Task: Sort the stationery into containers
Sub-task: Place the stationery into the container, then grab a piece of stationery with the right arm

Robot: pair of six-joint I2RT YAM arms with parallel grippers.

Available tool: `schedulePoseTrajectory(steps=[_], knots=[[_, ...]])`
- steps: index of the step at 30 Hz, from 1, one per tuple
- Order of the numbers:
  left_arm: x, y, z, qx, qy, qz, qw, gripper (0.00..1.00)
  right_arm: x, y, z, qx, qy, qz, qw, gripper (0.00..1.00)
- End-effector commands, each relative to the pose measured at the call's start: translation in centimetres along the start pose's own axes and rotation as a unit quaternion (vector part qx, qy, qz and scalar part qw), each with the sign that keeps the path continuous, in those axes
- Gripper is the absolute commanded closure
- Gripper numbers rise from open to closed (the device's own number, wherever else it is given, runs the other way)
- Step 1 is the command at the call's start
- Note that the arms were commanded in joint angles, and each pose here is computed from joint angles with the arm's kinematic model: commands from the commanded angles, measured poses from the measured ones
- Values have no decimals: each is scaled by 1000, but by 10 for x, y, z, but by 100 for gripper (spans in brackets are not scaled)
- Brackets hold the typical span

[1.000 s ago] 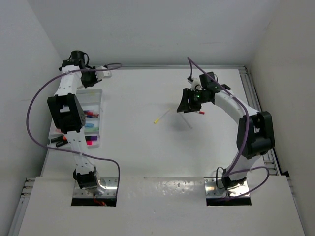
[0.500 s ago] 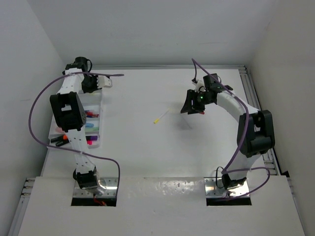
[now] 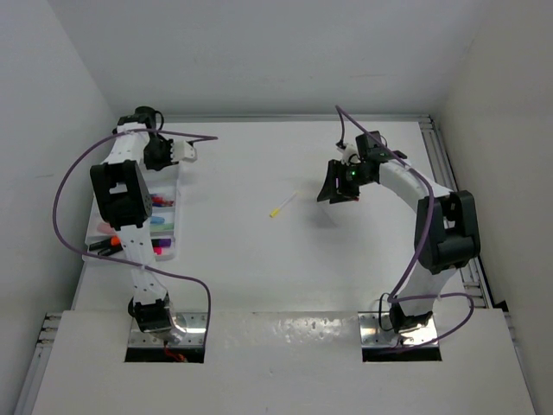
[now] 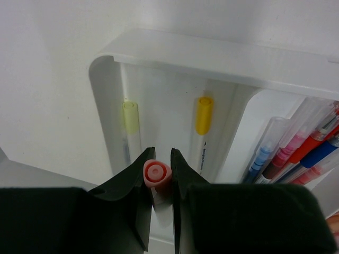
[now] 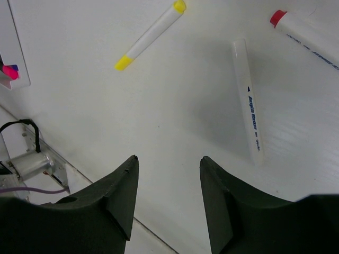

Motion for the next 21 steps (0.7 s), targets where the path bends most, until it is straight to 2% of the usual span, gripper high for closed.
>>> schedulePoseTrajectory(steps=[1, 8, 12, 14, 18, 19, 20, 21], knots=[[5, 3, 6, -11, 6, 1, 1000, 83, -5, 3, 0, -1, 5, -7, 1000, 51], [0, 28, 14, -35, 31, -24, 999, 57, -5, 7, 0, 11, 17, -9, 1000, 51], [-2, 41, 14, -43, 44, -41, 997, 53, -5, 12, 1, 19, 25, -8, 999, 51], [-5, 51, 16, -53, 54, -68, 995, 54, -6, 16, 1, 27, 33, -10, 999, 51], [-18, 109, 21, -97, 124, -181, 971, 54, 0, 19, -8, 63, 58, 4, 996, 51], [-26, 119, 18, -92, 134, -230, 960, 54, 0, 19, -9, 73, 63, 8, 995, 51], [-27, 127, 13, -87, 180, -253, 946, 54, 1, 20, -13, 96, 69, 15, 993, 51], [-33, 141, 6, -92, 190, -282, 936, 54, 1, 18, -16, 107, 82, 30, 990, 52]])
Point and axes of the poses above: each gripper's point midway between its finger pads, its own y axis back along the fingers, its own z axis along the line the jaws close on, x = y × z, the point moved 9 cm from there along y, back along the fingers, and after that the axes turned 12 degrees about y, right-handed, at the moved point
